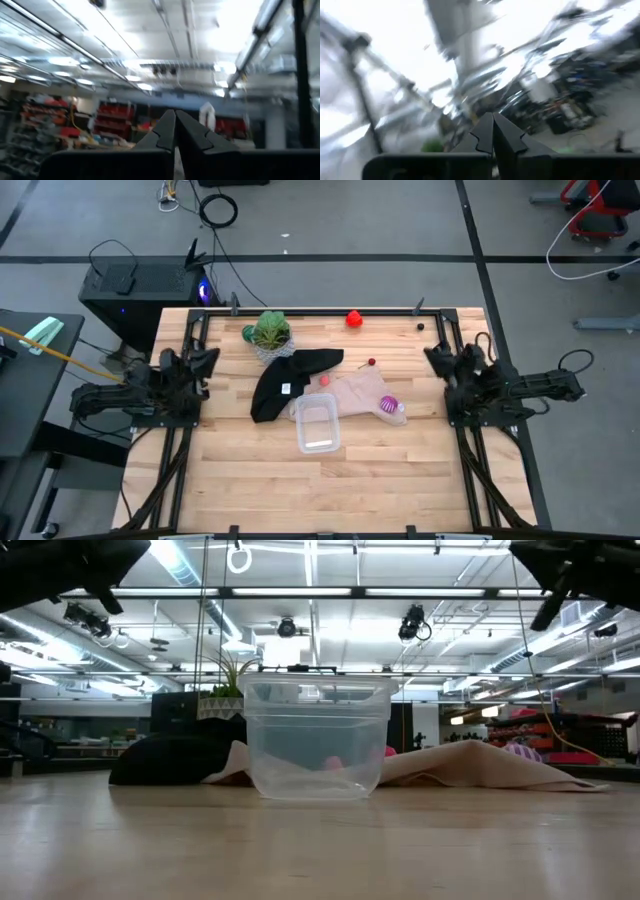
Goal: Pick and placing Produce into tupperware
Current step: Put the watermelon into the transparent container
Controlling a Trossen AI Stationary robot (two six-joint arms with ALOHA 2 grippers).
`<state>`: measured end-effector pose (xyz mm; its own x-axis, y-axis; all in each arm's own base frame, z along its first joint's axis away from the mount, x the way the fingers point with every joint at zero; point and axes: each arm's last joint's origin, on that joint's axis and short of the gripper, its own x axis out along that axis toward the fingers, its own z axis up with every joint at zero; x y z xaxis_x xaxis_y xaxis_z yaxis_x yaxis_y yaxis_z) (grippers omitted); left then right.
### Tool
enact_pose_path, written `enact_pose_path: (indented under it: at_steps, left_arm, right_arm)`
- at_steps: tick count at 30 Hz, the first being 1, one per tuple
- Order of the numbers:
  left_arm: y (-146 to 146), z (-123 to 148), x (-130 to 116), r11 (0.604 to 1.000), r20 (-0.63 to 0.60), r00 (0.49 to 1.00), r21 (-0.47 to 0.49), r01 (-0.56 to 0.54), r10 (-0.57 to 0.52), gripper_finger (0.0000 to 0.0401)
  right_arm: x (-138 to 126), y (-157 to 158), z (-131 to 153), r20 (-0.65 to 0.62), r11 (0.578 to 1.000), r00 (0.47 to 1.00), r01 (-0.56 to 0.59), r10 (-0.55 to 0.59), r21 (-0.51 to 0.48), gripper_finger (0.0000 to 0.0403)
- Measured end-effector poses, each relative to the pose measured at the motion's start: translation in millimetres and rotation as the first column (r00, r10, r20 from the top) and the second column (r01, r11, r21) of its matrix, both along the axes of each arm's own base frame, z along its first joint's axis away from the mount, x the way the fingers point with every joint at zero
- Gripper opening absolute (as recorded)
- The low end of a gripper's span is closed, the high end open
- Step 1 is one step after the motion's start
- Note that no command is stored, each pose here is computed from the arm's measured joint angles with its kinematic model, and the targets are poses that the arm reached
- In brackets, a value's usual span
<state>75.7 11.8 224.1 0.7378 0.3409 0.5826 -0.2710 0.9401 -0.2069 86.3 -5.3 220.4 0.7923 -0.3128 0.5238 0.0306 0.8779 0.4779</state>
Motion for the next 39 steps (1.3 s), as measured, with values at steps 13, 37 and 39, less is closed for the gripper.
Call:
enact_pose_path:
  at_steps: [13,37,39]
  left_arm:
    - [3,13,-14,0.994,0.190,0.977,-0.070,-0.086,0.098,0.0016]
    - [6,28,-20,0.966,0.259,0.957,-0.251,-0.064,0.131,0.0054]
    - [6,36,-19,0.962,0.224,0.961,-0.253,-0.102,0.161,0.0057]
  right_arm:
    - [1,-5,-2,0.086,0.951,0.996,-0.002,-0.026,0.310,0.0012]
    - [-4,-8,13,0.135,0.916,0.984,0.053,-0.116,0.398,0.0012]
    - [-5,-9,23,0.142,0.914,0.980,0.076,-0.143,0.398,0.0012]
